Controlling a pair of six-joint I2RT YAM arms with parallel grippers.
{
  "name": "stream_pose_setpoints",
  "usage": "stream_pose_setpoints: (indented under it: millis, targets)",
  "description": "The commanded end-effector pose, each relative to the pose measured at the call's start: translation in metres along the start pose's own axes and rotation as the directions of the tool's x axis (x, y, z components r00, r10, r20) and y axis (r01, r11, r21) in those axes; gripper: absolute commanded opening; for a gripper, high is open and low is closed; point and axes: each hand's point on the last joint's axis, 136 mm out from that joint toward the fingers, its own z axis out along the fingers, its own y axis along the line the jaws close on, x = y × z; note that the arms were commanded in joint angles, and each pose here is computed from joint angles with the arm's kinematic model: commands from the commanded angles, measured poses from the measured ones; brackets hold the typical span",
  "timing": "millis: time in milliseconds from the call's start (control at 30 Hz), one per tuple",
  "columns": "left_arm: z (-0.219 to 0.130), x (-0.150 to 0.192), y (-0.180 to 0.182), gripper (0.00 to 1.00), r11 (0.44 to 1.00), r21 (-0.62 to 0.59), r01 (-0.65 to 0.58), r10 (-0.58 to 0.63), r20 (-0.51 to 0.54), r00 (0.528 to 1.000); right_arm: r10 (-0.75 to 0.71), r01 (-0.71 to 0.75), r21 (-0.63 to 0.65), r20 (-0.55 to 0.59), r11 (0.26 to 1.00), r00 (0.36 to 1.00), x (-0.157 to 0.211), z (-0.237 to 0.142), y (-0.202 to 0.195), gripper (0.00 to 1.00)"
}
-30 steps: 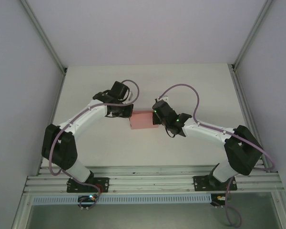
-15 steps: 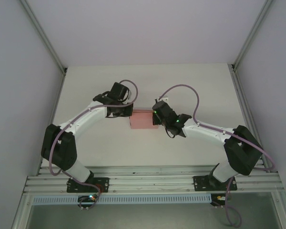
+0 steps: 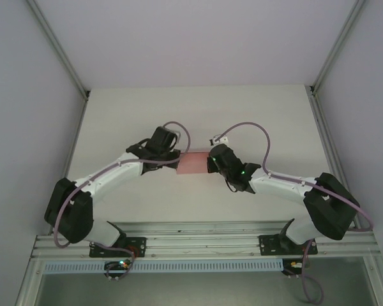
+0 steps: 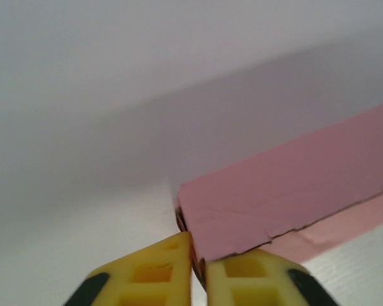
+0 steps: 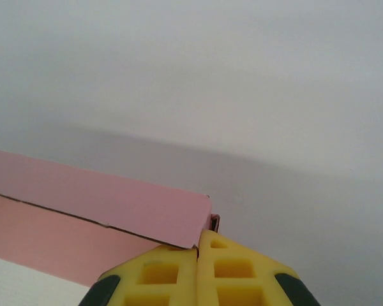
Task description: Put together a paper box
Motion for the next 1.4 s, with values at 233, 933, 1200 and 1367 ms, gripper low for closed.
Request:
stream_pose_setpoints:
  millis: [233,933,1200,1367]
  targets:
    - [0.002,0.043,-0.016,0.23,0.996,0.095,-0.001,0.006,-0.054,0.999,-0.117,0.112,-0.050,-0.100,0.992,0.988,0.052,0.000,0.013,0.04]
    - [-0.053,-0.020,-0.042,0.99,0.981,0.181,-0.063,0.043,0.114,0.993,-0.030,0.040,-0.131,0.075,0.991,0.997,-0.025,-0.047,0.027,0.72]
    - [-0.051,-0.037,-0.003,1.00,0.989,0.122,0.083,-0.100,0.136,0.986,0.048,-0.045,-0.040,0.076,0.998,0.996,-0.052,-0.039,-0.006,1.00]
    - [-0.032,-0.024,0.011,1.00,0.982,0.124,0.144,-0.152,0.058,0.987,0.116,-0.116,0.010,0.021,0.993,0.993,-0.040,-0.025,-0.028,1.00]
